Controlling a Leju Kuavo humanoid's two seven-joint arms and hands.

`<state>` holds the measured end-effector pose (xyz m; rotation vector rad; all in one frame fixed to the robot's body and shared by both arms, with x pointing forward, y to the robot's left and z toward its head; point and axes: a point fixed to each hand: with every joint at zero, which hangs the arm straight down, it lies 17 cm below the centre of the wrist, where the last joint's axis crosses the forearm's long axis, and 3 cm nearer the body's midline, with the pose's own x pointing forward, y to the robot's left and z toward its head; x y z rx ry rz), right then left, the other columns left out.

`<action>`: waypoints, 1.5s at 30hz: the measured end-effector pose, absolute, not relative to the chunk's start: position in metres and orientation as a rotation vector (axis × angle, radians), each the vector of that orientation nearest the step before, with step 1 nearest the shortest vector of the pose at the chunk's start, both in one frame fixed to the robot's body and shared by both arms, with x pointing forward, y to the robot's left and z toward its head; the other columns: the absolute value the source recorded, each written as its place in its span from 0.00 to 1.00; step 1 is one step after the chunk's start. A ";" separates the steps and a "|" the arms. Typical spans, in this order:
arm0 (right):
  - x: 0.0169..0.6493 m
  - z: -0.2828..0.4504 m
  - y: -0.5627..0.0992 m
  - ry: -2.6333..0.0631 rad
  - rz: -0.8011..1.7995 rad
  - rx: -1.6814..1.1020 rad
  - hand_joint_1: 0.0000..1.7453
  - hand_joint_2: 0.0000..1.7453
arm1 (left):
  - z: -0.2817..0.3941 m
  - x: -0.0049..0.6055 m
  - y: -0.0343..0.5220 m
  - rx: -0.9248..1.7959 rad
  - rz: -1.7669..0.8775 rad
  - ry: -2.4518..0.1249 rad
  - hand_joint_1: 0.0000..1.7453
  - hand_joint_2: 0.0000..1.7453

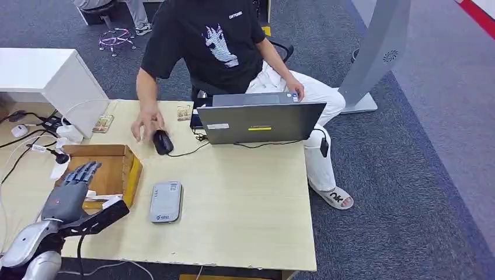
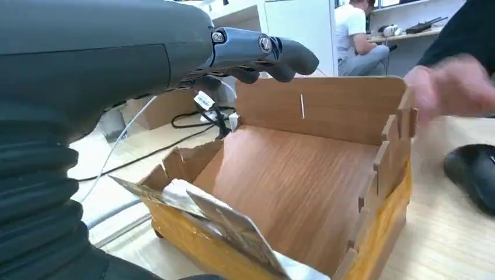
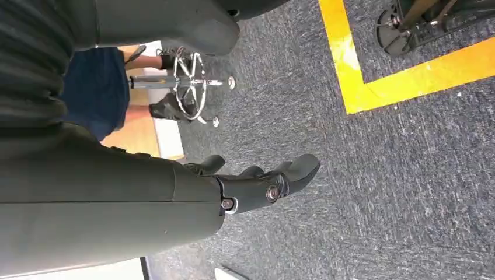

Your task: Pass the card to the sensor for recognition and then transmit it.

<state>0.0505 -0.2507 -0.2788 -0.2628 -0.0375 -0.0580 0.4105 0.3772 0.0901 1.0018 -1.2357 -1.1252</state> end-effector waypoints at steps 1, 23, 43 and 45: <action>0.050 -0.279 -0.251 -0.036 -0.058 -0.263 0.00 1.00 | 0.090 0.411 0.379 1.012 -1.126 -1.227 0.00 1.00; 0.050 -0.279 -0.251 -0.035 -0.054 -0.266 0.00 1.00 | 0.089 0.418 0.392 1.073 -1.134 -1.172 0.00 1.00; 0.050 -0.279 -0.252 -0.034 -0.054 -0.268 0.00 1.00 | 0.084 0.419 0.393 1.068 -1.127 -1.156 0.93 1.00; 0.050 -0.279 -0.252 -0.034 -0.054 -0.268 0.00 1.00 | 0.083 0.420 0.394 1.067 -1.127 -1.153 1.00 1.00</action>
